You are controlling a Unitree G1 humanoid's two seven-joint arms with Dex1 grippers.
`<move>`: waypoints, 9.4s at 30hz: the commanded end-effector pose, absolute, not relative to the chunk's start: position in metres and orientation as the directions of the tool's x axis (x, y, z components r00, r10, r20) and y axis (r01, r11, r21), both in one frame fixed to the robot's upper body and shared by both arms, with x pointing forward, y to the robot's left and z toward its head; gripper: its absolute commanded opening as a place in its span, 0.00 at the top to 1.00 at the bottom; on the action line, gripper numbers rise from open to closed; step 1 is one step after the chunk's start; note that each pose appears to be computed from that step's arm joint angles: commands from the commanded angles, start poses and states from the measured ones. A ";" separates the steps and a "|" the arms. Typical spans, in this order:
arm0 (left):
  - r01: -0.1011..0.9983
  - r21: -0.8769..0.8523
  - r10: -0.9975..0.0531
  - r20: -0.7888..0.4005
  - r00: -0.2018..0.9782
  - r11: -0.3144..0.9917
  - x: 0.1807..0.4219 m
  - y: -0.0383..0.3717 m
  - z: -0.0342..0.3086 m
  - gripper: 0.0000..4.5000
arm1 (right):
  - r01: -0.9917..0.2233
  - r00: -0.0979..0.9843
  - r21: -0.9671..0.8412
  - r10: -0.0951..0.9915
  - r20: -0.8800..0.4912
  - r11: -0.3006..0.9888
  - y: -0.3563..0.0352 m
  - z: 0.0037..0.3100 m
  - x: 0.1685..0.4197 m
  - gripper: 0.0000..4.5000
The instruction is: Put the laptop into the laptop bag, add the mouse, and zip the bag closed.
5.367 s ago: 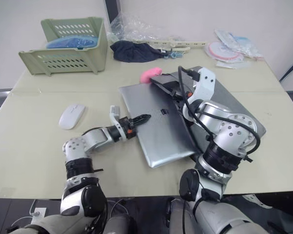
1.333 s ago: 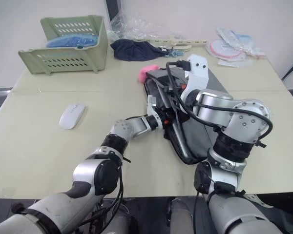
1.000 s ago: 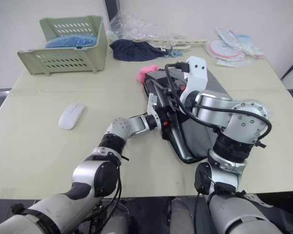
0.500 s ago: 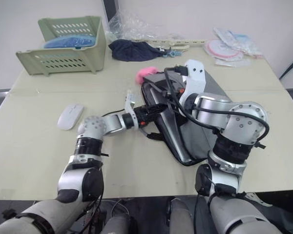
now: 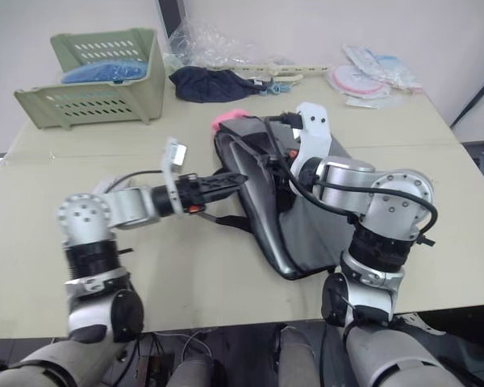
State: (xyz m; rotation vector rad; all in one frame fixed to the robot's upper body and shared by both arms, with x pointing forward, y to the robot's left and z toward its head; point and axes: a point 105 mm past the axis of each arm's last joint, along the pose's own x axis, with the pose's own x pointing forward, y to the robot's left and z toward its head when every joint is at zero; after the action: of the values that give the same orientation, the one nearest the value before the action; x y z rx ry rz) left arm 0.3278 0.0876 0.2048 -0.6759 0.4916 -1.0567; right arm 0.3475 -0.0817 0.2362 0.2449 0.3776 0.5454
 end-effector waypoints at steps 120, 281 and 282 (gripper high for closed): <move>0.463 -0.111 -0.476 -0.246 0.845 0.879 0.303 0.316 0.171 0.00 | -0.876 0.420 -0.365 0.869 -0.260 0.314 -0.126 0.314 0.284 0.01; 0.448 0.105 -0.452 0.024 0.892 0.888 0.324 0.272 0.206 0.39 | -0.680 0.729 -0.252 0.671 -0.134 0.688 -0.044 0.239 0.307 0.00; 0.451 0.107 -0.456 0.026 0.890 0.886 0.326 0.271 0.208 0.39 | -0.674 0.735 -0.255 0.664 -0.139 0.693 -0.042 0.235 0.308 0.00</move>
State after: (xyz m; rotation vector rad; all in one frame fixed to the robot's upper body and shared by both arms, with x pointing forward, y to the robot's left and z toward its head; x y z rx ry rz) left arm 0.3266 0.2782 0.1857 0.0665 0.0173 -0.4415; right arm 0.3104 -0.0448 0.2307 -0.2773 0.0806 0.7779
